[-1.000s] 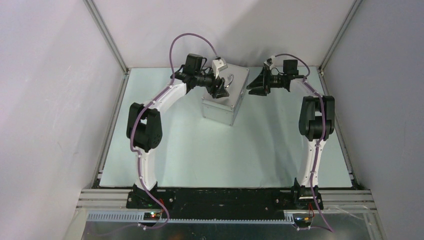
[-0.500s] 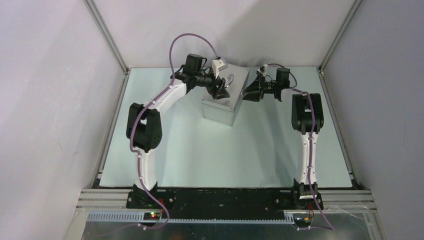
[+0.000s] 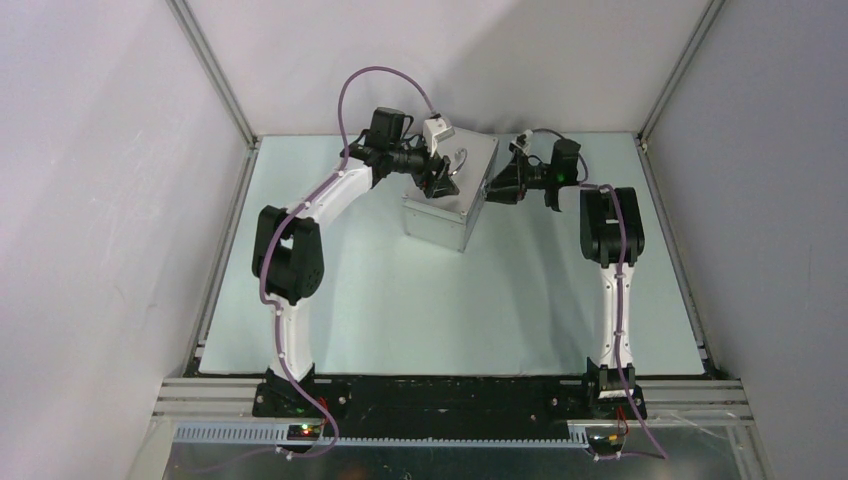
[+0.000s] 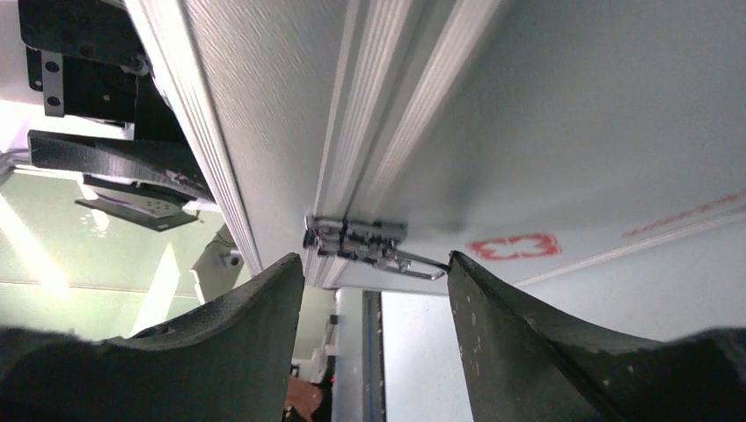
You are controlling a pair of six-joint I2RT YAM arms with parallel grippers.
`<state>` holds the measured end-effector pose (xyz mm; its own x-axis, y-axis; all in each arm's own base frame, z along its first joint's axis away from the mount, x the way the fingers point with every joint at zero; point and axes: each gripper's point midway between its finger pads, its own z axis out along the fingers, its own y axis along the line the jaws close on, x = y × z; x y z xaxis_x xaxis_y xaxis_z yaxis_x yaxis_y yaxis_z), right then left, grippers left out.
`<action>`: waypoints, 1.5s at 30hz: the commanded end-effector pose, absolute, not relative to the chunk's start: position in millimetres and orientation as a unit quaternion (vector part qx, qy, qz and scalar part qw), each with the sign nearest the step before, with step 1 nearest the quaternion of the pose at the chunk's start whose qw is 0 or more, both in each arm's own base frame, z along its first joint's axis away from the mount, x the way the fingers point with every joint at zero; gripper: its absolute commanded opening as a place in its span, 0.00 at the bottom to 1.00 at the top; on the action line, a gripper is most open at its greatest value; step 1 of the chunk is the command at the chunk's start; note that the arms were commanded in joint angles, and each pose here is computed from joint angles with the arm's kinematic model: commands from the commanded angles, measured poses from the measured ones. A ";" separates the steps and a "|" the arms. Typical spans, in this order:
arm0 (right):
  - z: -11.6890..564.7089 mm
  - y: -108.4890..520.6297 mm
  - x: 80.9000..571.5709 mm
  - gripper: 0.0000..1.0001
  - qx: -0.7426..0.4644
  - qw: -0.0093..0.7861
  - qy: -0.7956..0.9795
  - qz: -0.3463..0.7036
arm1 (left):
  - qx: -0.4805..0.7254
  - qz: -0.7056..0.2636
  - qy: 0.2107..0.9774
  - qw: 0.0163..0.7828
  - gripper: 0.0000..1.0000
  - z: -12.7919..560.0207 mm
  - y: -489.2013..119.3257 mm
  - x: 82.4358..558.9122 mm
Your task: Organize the medicine kit
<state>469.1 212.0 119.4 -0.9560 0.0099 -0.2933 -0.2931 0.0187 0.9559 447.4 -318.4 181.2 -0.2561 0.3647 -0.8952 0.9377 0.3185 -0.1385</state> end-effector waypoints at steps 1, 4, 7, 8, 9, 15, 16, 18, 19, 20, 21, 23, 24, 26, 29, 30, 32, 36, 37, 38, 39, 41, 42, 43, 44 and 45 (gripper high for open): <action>167.2 204.8 436.1 0.63 -0.174 0.098 0.686 0.700 | 0.415 -0.351 0.794 0.273 0.84 104.7 -293.7 417.2; 173.6 200.6 431.3 0.61 -0.173 0.101 0.686 0.699 | 0.416 -0.353 0.793 0.271 0.84 103.3 -293.9 415.2; 183.6 199.6 429.8 0.61 -0.177 0.108 0.685 0.698 | 0.417 -0.355 0.792 0.270 0.84 103.2 -294.5 413.9; 185.1 200.1 430.5 0.61 -0.176 0.111 0.685 0.698 | 0.417 -0.356 0.792 0.269 0.84 102.4 -294.3 414.0; 186.6 200.7 431.1 0.61 -0.178 0.115 0.685 0.697 | 0.417 -0.356 0.792 0.269 0.84 102.0 -294.2 414.0; 182.6 214.0 440.6 0.63 -0.190 0.119 0.681 0.697 | 0.417 -0.352 0.793 0.270 0.84 100.4 -293.8 414.8; 179.5 216.0 441.7 0.63 -0.186 0.112 0.682 0.698 | 0.416 -0.351 0.794 0.271 0.84 100.5 -293.3 415.2; 178.5 217.9 444.6 0.63 -0.185 0.112 0.682 0.698 | 0.415 -0.349 0.795 0.271 0.83 100.6 -292.4 415.3; 178.6 218.1 445.2 0.63 -0.187 0.114 0.682 0.698 | 0.415 -0.348 0.795 0.271 0.83 100.6 -292.5 415.5; 177.8 217.3 445.9 0.63 -0.184 0.113 0.683 0.698 | 0.415 -0.348 0.796 0.271 0.83 100.5 -292.2 415.5; 176.8 216.8 445.8 0.62 -0.183 0.113 0.683 0.698 | 0.415 -0.347 0.796 0.271 0.84 99.8 -292.5 415.3; 175.8 215.1 446.7 0.62 -0.180 0.114 0.684 0.698 | 0.415 -0.347 0.796 0.272 0.83 99.6 -292.3 416.6; 174.1 213.3 447.9 0.61 -0.176 0.115 0.685 0.698 | 0.415 -0.347 0.796 0.272 0.83 99.5 -292.6 416.7; 170.8 211.4 448.3 0.61 -0.172 0.112 0.686 0.698 | 0.414 -0.347 0.796 0.271 0.83 99.2 -292.3 416.8; 166.7 205.2 448.4 0.60 -0.168 0.114 0.687 0.698 | 0.415 -0.347 0.796 0.272 0.84 99.7 -292.7 417.1; 167.0 202.7 449.1 0.60 -0.169 0.119 0.686 0.697 | 0.415 -0.346 0.796 0.272 0.84 99.6 -292.4 417.2; 165.2 196.4 452.0 0.60 -0.165 0.133 0.687 0.695 | 0.414 -0.345 0.798 0.271 0.83 98.8 -291.5 417.1; 157.5 189.2 464.4 0.61 -0.138 0.160 0.697 0.685 | 0.408 -0.336 0.805 0.268 0.84 95.4 -288.8 417.7; 155.4 189.9 469.4 0.61 -0.122 0.161 0.703 0.682 | 0.407 -0.335 0.806 0.268 0.84 95.1 -288.2 417.5; 155.0 190.4 475.3 0.61 -0.127 0.181 0.705 0.674 | 0.406 -0.333 0.808 0.268 0.84 94.4 -287.8 417.5; 149.4 190.0 482.2 0.61 -0.086 0.174 0.722 0.664 | 0.405 -0.332 0.808 0.269 0.84 95.5 -287.3 417.7; 137.7 188.3 494.8 0.63 -0.059 0.192 0.757 0.622 | 0.404 -0.327 0.811 0.269 0.84 96.5 -285.6 417.8; 140.2 189.1 500.8 0.65 -0.099 0.226 0.759 0.603 | 0.405 -0.325 0.811 0.270 0.84 97.9 -285.0 417.8; 132.4 189.1 495.4 0.66 -0.086 0.205 0.772 0.596 | 0.405 -0.324 0.812 0.268 0.84 97.3 -284.2 416.9; 130.5 190.5 494.9 0.67 -0.111 0.219 0.770 0.588 | 0.406 -0.323 0.812 0.268 0.84 97.4 -283.9 416.7; 130.3 190.6 494.6 0.68 -0.117 0.225 0.769 0.587 | 0.406 -0.322 0.812 0.267 0.84 97.7 -283.4 416.5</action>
